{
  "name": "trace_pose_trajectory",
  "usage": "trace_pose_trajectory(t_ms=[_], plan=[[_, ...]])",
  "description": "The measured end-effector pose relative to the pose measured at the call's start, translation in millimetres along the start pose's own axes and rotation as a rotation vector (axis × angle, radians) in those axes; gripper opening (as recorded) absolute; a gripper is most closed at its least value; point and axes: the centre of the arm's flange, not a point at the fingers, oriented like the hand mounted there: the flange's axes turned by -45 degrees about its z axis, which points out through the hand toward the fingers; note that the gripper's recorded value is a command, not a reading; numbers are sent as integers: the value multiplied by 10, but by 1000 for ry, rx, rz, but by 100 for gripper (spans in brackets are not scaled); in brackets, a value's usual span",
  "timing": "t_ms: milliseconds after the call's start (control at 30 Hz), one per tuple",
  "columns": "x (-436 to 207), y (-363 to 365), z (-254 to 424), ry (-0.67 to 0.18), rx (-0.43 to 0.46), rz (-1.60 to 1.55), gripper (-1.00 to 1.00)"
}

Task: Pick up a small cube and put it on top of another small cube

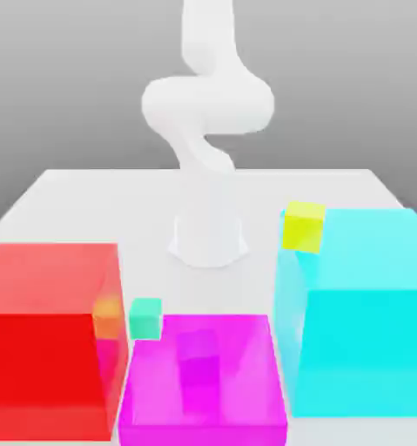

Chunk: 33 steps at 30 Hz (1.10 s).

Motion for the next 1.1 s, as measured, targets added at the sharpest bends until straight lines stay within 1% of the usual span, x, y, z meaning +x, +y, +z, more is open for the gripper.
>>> trace_pose_trajectory(t_ms=[100, 233, 333, 700, 900, 1100], plan=[[-24, 612, 391, -38, -70, 256, 0], [-229, 1463, 821, -70, -173, 602, 0], [-498, 1829, 1145, -100, -241, 800, 0], [-1828, 2581, 2105, -195, -495, 1410, 0], [-2698, 2827, 2401, -221, -653, 1736, 0], [-3597, 2912, 2544, -230, -829, 2055, 0]])
